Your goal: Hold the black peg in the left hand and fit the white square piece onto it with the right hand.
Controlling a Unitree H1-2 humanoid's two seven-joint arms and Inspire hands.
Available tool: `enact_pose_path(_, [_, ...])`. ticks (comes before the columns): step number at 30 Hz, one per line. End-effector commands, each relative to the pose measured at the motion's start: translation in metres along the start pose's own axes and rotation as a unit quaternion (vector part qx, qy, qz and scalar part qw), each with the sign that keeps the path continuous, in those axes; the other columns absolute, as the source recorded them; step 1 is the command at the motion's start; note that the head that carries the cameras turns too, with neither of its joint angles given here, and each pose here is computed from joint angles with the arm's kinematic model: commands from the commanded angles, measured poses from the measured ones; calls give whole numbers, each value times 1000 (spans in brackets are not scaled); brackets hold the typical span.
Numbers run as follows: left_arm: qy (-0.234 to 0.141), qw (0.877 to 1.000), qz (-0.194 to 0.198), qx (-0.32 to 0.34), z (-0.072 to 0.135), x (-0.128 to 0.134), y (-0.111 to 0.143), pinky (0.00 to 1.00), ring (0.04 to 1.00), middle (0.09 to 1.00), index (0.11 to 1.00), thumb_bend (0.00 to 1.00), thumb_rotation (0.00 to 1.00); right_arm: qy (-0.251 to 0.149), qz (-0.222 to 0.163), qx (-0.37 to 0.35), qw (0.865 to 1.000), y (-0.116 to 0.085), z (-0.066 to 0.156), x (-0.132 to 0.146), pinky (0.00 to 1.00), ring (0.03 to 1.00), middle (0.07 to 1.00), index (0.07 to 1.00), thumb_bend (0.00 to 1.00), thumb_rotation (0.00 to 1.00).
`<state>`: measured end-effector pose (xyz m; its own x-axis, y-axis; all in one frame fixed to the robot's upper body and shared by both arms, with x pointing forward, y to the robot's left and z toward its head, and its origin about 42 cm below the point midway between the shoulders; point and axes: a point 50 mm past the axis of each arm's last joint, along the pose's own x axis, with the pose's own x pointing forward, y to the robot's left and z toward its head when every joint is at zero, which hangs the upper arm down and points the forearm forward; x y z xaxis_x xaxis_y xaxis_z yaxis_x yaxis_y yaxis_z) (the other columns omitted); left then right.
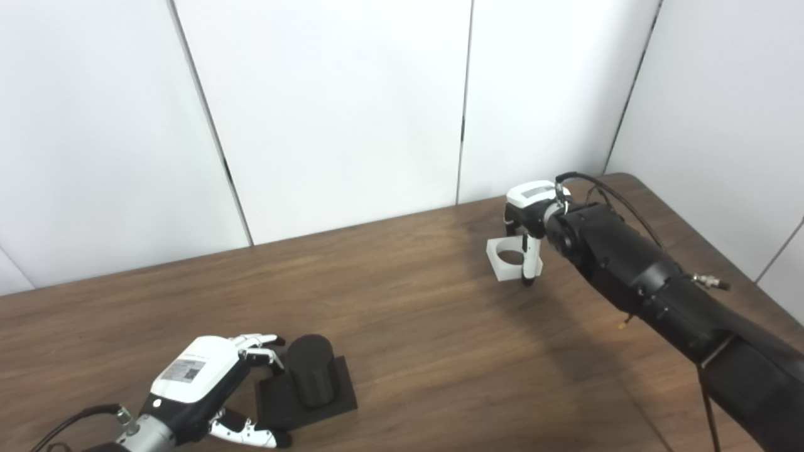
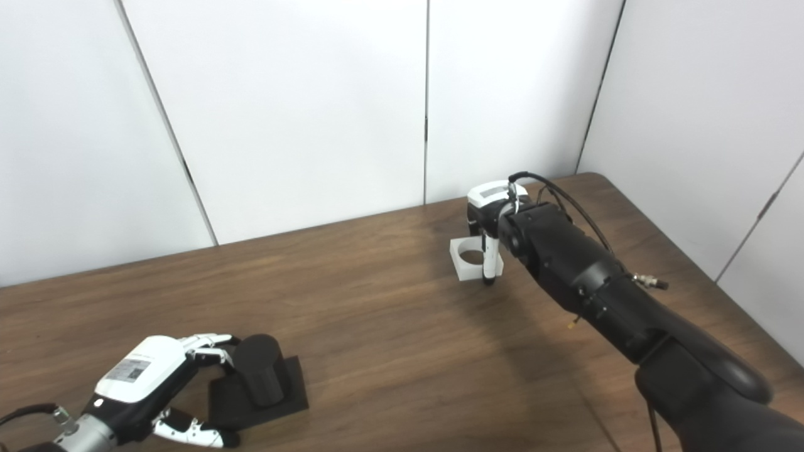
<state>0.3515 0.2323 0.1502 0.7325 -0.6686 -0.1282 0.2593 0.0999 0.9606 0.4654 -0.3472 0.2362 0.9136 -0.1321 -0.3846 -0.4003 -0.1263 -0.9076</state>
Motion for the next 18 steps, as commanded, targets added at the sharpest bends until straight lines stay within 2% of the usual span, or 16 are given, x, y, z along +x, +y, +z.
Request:
enact_pose_path(1, [18, 997, -75, 14, -9, -17, -22, 780, 862, 862, 489, 523, 54, 0, -35, 1, 999, -18, -17, -6, 912, 858, 789, 493, 517, 152])
enact_pose_path(9, [23, 997, -73, 17, -10, -17, -22, 791, 869, 869, 489, 523, 55, -59, -86, 38, 994, -26, -16, -19, 863, 838, 772, 482, 519, 143])
enact_pose_path(18, [22, 997, -70, 14, -10, -16, -22, 794, 876, 872, 489, 523, 56, -128, -131, 33, 983, -49, 6, -48, 930, 855, 770, 478, 517, 135])
